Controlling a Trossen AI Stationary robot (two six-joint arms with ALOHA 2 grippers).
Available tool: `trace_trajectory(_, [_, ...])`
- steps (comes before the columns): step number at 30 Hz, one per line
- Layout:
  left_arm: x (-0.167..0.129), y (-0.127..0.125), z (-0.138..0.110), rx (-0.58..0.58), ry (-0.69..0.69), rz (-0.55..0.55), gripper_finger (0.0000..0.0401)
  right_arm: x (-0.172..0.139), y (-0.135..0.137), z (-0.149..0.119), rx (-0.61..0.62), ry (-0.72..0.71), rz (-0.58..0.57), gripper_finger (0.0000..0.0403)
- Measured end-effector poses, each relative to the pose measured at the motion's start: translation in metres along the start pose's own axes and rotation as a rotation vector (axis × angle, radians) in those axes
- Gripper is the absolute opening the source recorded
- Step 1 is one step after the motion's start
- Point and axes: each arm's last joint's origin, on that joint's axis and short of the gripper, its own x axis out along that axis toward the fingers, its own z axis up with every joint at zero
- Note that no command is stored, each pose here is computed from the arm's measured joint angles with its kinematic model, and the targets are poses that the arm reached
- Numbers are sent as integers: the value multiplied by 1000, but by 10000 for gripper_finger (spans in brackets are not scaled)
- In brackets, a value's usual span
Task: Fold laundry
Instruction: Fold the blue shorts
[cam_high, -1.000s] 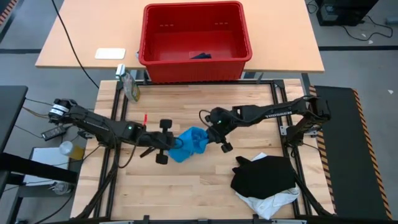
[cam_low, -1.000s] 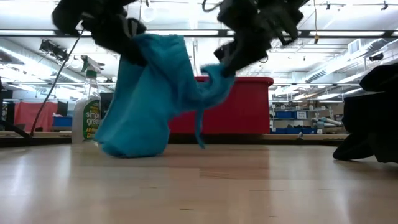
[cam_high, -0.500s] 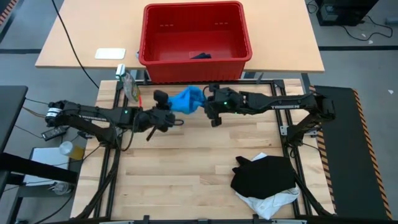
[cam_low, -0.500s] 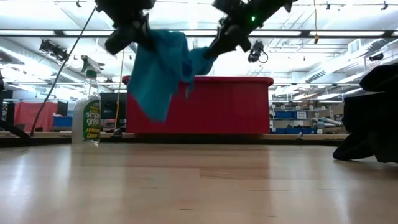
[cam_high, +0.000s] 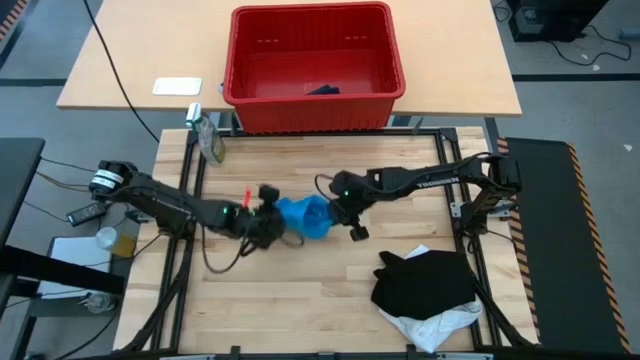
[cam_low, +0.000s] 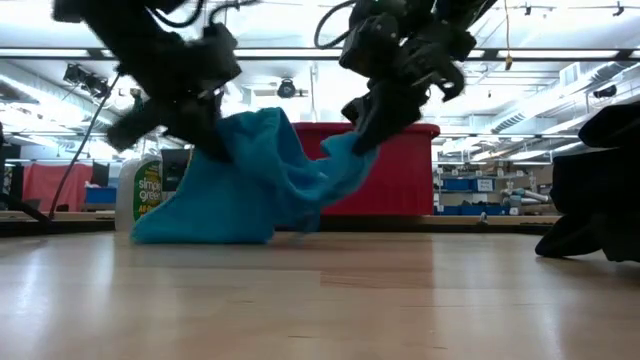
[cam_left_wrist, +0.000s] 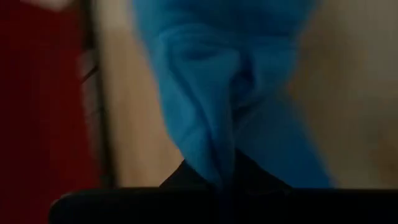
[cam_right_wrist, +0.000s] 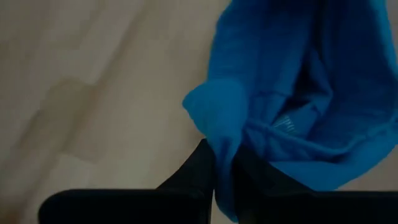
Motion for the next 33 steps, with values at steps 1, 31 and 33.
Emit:
trace_trajectory(1, [-1,-9,4,20,-34,-58,11,3,3,-1,-6,14,25,46])
trace_trajectory(31, [-12,-83,26,153,-170,-292,12,-21,48,-13,-7,216,248,297])
trace_trajectory(33, [-18,-79,34,125,-186,-330,12,-32,48,-14,28,230,231,310])
